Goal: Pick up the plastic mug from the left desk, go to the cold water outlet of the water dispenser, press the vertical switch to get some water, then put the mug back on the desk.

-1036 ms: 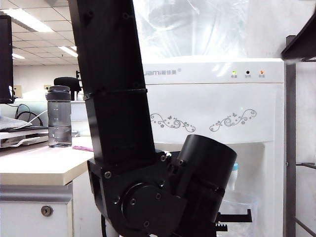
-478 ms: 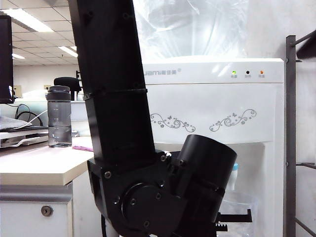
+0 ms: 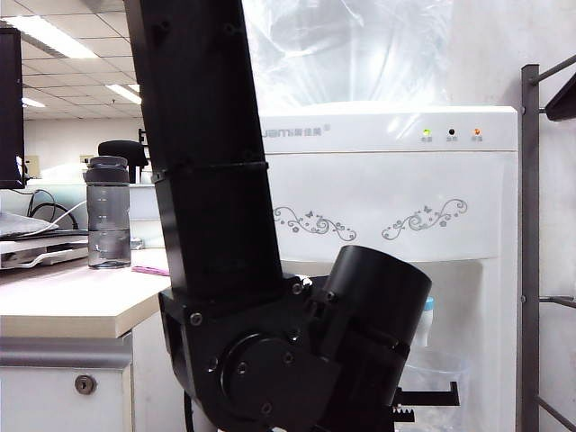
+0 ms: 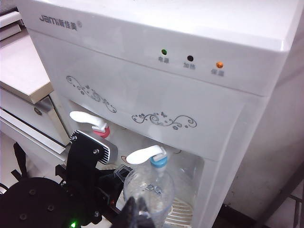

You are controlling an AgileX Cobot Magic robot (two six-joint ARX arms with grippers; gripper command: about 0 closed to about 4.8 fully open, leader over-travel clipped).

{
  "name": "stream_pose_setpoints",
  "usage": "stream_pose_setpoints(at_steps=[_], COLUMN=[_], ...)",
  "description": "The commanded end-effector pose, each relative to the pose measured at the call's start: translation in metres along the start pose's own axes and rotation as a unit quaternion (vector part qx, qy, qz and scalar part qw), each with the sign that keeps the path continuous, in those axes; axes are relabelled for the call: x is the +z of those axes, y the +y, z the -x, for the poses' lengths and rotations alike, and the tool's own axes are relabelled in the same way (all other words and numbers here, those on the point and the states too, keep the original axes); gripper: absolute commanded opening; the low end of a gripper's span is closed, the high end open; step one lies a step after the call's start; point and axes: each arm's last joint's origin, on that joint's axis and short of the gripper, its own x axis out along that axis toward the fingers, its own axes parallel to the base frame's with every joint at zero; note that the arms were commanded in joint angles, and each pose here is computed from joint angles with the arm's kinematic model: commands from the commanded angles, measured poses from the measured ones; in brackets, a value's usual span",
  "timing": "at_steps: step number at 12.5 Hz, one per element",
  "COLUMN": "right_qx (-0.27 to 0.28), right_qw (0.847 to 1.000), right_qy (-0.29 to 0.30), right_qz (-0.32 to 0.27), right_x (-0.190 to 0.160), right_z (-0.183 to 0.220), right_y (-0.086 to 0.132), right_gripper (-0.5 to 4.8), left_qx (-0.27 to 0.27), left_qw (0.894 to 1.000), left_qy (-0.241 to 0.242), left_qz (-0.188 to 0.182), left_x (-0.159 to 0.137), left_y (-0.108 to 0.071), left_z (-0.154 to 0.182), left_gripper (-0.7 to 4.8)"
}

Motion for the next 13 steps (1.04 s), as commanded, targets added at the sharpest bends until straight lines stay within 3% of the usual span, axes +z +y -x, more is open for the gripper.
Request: stream_pose_setpoints(at_steps=[1,13], right_qx=[-0.001,-0.001], right_qw=[1.000,1.000], right_qy=[-0.009,-0.010], right_qz=[0.002,0.002], right_x=[0.0021,0.0023], right_z=[0.0006,0.0006], right_y=[0.0001,0.0001], right_gripper=[-0.01,-0.01], left_qx=[-0.005,-0.067], left_qw=[1.000,0.998], left_qy=[-0.011,0.013], left_qz=[0.013,-0.009], left_x=[0.0042,0.0009], left_y=[-0.0038,-0.0114], left_z=[0.0010,0.0056], left_gripper=[0.03,0.03])
